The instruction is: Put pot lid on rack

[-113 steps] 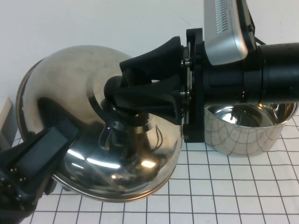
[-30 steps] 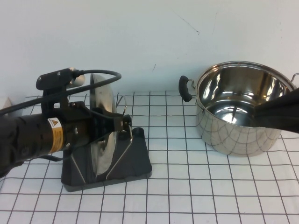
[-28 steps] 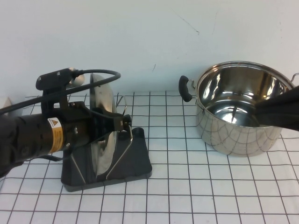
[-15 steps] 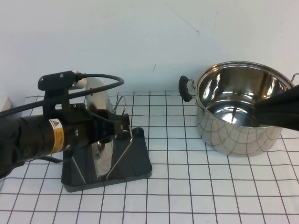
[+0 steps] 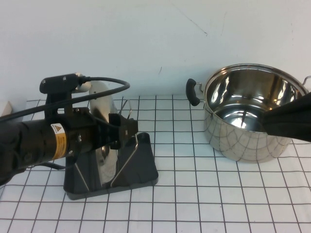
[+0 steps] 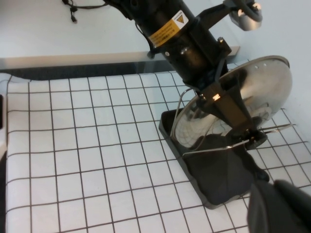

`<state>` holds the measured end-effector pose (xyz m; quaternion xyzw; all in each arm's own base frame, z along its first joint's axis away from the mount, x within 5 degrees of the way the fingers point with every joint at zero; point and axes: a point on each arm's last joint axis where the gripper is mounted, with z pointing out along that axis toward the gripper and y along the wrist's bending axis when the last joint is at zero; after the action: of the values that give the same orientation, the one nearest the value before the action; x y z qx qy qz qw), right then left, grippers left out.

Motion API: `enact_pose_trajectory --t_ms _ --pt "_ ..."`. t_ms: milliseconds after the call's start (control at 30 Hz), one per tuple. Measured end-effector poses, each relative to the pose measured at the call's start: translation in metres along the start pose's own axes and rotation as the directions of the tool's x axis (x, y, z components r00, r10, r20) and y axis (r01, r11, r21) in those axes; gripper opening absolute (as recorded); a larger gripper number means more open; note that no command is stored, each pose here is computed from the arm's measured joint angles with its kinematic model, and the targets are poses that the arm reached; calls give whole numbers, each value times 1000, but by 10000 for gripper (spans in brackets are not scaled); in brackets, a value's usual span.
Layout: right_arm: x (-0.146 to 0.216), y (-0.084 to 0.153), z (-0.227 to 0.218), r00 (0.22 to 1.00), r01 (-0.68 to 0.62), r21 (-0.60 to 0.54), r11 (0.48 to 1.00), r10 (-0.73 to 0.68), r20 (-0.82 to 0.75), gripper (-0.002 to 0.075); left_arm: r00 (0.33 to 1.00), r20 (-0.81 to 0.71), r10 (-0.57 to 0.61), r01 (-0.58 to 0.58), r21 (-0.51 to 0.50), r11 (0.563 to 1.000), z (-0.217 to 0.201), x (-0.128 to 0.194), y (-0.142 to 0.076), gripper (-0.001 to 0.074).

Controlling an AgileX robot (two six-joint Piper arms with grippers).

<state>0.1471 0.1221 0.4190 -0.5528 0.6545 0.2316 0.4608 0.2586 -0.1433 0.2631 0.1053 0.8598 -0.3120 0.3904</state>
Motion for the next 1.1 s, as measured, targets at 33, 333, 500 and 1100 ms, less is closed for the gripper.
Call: enact_pose_trajectory --t_ms 33,333,500,1100 --pt "0 0 0 1000 -1 -2 1000 1 1 -1 1000 0 0 0 0 1000 0 0 0 579" --pt "-1 0 0 1000 -13 -6 1000 13 8 -1 996 -1 -88 88 12 996 -8 -6 16 579" --pt "-1 0 0 1000 -15 -5 1000 15 11 -1 993 10 -114 113 17 993 -15 -10 21 579" --pt "-1 -1 0 1000 -10 16 1000 10 15 -1 982 187 -22 23 -1 1000 -72 -33 23 366"
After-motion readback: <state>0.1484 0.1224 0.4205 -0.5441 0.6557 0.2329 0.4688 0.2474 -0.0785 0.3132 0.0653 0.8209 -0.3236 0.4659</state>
